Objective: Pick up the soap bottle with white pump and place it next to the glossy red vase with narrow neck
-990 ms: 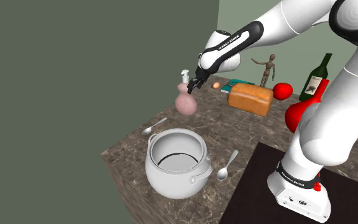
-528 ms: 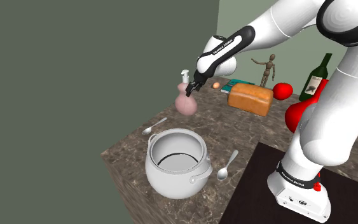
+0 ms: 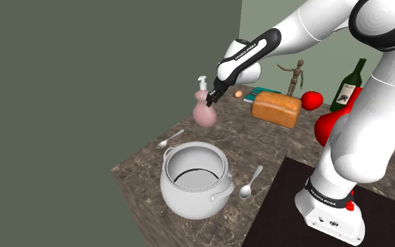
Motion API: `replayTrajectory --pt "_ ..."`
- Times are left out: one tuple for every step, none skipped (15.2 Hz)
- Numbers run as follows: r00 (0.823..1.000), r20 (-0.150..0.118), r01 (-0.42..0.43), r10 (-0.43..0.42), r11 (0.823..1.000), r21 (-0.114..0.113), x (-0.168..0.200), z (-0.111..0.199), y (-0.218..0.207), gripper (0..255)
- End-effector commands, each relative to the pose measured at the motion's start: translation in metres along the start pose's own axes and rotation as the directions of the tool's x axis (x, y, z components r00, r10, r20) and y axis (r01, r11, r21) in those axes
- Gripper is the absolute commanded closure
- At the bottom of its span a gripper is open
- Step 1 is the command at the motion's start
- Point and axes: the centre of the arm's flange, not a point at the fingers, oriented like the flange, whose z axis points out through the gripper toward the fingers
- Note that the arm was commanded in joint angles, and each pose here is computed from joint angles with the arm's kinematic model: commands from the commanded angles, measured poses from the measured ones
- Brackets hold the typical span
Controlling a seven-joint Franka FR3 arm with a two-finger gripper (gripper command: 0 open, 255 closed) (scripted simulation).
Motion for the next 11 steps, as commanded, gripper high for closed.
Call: replayTrajectory --pt "1.000 0.001 0.000 0.000 1.000 0.000 0.000 0.001 0.000 255" --pt "1.000 0.001 0.000 0.000 1.000 0.000 0.000 0.001 0.000 255" --pt "1.000 0.001 0.000 0.000 1.000 0.000 0.000 0.001 0.000 255" --pt "1.000 0.001 0.000 0.000 1.000 0.000 0.000 0.001 0.000 255" --pt "1.000 0.001 0.000 0.000 1.000 0.000 0.000 0.001 0.000 255" --pt "1.000 0.001 0.000 0.000 1.000 0.000 0.000 0.001 0.000 255" --pt "1.000 0.001 0.000 0.000 1.000 0.000 0.002 -0.004 0.000 255" --pt "1.000 0.001 0.000 0.000 1.000 0.000 0.004 -0.009 -0.001 255" --pt "1.000 0.001 0.000 0.000 1.000 0.000 0.006 -0.014 -0.001 255" --pt "1.000 0.001 0.000 0.000 1.000 0.000 0.008 -0.019 -0.001 255" --pt "1.000 0.001 0.000 0.000 1.000 0.000 0.011 -0.023 -0.001 255"
